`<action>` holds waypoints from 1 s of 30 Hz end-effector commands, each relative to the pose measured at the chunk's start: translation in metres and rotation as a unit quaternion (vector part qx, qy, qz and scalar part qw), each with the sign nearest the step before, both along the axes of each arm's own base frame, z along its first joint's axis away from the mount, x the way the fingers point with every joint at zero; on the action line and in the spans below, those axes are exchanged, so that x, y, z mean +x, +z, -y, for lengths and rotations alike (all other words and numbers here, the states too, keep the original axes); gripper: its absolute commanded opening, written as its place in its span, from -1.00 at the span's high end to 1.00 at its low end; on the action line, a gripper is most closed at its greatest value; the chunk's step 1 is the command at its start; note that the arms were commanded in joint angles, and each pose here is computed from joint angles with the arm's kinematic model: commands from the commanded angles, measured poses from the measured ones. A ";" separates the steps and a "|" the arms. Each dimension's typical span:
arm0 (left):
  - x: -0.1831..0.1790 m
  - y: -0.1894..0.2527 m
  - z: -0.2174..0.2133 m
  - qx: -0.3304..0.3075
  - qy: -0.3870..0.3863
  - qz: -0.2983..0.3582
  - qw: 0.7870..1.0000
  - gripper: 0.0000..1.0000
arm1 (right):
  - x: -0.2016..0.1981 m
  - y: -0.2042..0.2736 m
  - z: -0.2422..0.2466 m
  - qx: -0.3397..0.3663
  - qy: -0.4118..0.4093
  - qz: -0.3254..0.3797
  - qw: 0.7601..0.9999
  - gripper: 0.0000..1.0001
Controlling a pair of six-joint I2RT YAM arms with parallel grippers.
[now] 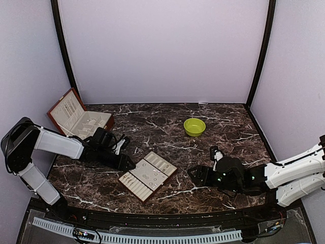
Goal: Organize the mixed jewelry
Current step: Adjust the earring on the earring holder, then pick up the earring from the center of the board.
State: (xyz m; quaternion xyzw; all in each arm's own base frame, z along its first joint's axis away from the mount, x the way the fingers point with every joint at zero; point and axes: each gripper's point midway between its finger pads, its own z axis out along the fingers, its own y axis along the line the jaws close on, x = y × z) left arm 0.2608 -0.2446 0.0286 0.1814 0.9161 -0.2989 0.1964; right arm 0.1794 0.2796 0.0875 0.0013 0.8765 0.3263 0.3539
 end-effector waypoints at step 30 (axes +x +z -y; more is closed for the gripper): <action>0.021 0.164 -0.009 -0.024 -0.010 0.179 0.983 -0.43 | 0.023 0.018 0.104 -0.162 -0.106 -0.025 0.981 -0.61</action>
